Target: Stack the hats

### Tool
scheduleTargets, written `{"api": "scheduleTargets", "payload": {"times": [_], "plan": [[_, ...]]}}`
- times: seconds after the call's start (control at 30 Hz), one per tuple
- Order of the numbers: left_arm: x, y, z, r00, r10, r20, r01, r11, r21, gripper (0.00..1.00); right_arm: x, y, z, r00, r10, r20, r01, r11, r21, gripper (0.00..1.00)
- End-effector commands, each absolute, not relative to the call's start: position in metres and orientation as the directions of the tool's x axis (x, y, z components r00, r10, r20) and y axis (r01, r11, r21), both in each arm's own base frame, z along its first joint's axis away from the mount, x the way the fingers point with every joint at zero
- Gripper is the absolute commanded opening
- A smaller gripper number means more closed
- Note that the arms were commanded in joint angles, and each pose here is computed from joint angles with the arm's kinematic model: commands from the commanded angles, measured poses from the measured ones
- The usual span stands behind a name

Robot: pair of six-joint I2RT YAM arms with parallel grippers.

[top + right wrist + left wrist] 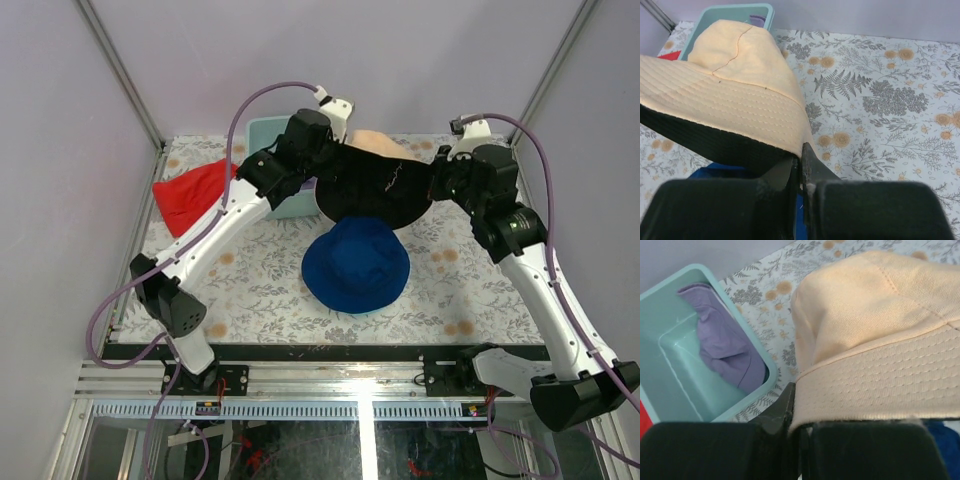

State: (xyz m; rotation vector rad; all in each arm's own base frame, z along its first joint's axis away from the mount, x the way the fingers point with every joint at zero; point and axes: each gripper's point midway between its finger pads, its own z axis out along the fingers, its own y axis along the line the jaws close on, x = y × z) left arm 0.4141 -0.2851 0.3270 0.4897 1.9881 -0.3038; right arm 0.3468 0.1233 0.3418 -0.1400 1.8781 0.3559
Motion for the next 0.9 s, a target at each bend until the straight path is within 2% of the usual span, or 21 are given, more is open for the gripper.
{"api": "scheduleTargets", "payload": {"times": [0.0,0.2,0.47,0.87], "plan": [[0.426,-0.237,0.335,-0.300,0.230,-0.926,0.301,0.944,0.137,0.00,0.345,0.101,0.357,-0.200,0.065,-0.978,-0.217,0.970,0.109,0.00],[0.401,-0.222,0.319,-0.282,0.181,-0.942,0.281,0.954,0.099,0.00,0.331,0.105,0.328,-0.246,0.051,-0.968,-0.250,0.961,0.114,0.00],[0.358,-0.205,0.311,-0.262,0.090,-0.961,0.264,0.964,0.019,0.00,0.295,0.113,0.322,-0.285,0.033,-0.958,-0.345,0.929,0.135,0.00],[0.300,-0.215,0.244,-0.380,0.089,-0.921,0.339,0.940,-0.049,0.00,0.236,0.126,0.280,-0.456,0.007,-0.890,-0.440,0.867,0.232,0.00]]}}
